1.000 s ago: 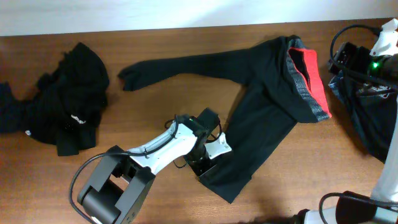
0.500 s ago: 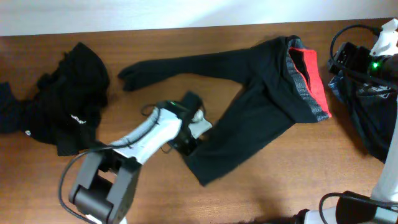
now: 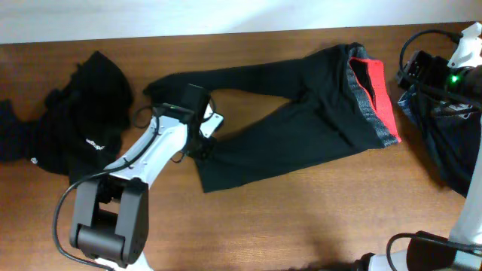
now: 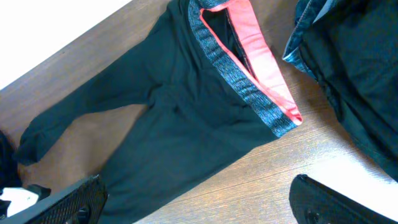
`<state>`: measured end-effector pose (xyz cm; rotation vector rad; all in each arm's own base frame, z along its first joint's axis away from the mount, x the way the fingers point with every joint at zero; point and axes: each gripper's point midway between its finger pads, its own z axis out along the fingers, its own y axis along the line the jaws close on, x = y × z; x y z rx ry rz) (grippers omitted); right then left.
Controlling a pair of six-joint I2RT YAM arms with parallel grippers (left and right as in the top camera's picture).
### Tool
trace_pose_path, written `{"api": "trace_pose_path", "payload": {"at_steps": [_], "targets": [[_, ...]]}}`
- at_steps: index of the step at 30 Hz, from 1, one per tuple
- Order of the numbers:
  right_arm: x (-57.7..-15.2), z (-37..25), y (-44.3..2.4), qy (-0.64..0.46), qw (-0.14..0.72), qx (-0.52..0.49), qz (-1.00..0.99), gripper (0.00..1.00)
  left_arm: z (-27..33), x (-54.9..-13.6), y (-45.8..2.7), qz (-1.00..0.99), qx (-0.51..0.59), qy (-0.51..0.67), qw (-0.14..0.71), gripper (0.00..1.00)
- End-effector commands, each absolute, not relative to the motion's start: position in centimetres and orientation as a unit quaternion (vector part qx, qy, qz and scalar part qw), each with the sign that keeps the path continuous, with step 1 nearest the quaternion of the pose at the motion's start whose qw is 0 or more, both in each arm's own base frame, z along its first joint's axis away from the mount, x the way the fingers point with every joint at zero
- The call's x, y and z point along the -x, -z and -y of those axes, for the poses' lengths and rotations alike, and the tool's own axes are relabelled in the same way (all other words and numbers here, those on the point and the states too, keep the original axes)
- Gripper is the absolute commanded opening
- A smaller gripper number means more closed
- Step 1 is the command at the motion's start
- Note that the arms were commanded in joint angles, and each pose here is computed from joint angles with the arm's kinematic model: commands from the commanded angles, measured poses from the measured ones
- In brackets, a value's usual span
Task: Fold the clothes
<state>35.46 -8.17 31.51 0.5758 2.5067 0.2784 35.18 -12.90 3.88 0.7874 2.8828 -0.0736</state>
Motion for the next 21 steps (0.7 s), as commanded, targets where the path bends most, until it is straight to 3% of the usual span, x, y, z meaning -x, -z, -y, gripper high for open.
{"api": "trace_pose_path", "payload": {"at_steps": [1, 10, 18, 19, 20, 21], "targets": [[-35.5, 8.1, -31.8, -0.108, 0.278, -0.207, -0.932, 0.99, 10.6, -37.3, -4.7, -0.966, -0.236, -0.009, 0.104, 0.01], [-35.5, 8.1, -31.7, -0.107, 0.278, -0.207, -0.932, 0.99, 7.3, -41.7, -5.8, -0.969, -0.17, -0.01, 0.179, 0.01], [-35.5, 8.1, -31.7, -0.107, 0.278, -0.207, -0.932, 0.99, 5.8, -43.3, -6.3, -0.967, -0.149, -0.014, 0.207, 0.01], [-35.5, 8.1, -31.7, -0.107, 0.278, -0.207, -0.932, 0.99, 5.8, -43.3, -6.3, -0.967, -0.149, -0.014, 0.208, 0.11], [-35.5, 8.1, -31.7, -0.107, 0.278, -0.207, -0.932, 0.99, 5.7, -43.3, -6.3, -0.967, -0.148, -0.014, 0.208, 0.27], [-35.5, 8.1, -31.7, -0.107, 0.278, -0.207, -0.932, 0.99, 5.7, -43.4, -6.3, -0.967, -0.148, -0.014, 0.209, 0.56]]}}
